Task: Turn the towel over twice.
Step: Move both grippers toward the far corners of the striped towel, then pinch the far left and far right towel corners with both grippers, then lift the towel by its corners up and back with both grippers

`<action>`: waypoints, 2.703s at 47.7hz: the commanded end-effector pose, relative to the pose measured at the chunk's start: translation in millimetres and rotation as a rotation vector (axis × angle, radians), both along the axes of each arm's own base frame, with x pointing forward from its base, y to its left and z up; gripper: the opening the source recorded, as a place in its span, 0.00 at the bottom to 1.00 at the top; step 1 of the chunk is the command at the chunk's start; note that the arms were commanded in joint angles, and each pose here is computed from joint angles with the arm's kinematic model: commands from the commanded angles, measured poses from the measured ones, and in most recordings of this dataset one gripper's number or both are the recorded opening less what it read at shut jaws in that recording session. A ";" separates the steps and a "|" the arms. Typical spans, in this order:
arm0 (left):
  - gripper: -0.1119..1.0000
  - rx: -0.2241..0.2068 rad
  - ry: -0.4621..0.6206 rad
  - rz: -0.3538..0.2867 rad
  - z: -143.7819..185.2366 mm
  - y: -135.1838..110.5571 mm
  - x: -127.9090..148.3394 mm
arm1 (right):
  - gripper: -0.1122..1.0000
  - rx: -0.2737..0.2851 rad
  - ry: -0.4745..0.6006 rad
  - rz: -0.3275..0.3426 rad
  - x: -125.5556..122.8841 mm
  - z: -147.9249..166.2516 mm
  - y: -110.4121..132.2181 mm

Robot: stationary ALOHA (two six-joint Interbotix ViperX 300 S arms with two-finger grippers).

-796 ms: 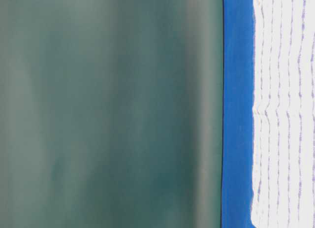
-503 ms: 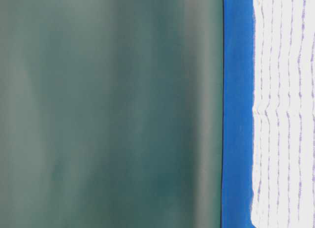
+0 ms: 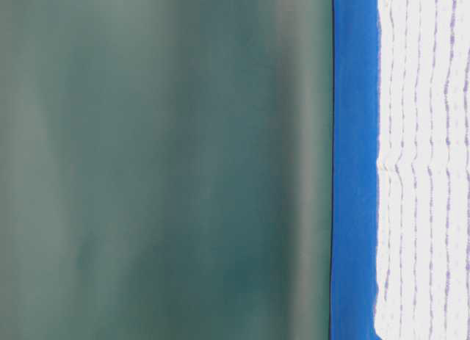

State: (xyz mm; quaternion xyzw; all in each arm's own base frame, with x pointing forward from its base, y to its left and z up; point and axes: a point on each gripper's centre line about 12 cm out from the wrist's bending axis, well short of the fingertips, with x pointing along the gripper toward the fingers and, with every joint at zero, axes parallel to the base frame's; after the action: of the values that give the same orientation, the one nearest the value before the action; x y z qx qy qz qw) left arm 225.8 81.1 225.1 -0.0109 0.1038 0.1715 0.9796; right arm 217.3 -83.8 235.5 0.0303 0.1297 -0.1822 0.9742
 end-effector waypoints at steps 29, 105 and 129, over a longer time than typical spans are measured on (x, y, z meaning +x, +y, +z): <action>0.86 -0.034 0.248 0.141 -96.0 59.6 26.6 | 0.66 0.175 0.349 -0.165 32.9 -108.6 -63.2; 0.13 0.021 0.148 0.334 -33.6 128.8 22.7 | 0.15 0.075 0.230 -0.340 27.7 -43.9 -137.3; 0.13 0.170 0.046 0.348 53.8 148.2 33.3 | 0.15 -0.071 0.104 -0.365 31.3 55.6 -156.4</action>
State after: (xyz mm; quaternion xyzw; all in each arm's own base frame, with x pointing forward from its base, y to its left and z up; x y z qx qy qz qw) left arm 258.6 228.3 255.2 0.0460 0.1350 0.3427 0.9286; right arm 249.5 -238.3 264.8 0.0230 0.1950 -0.3555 0.9138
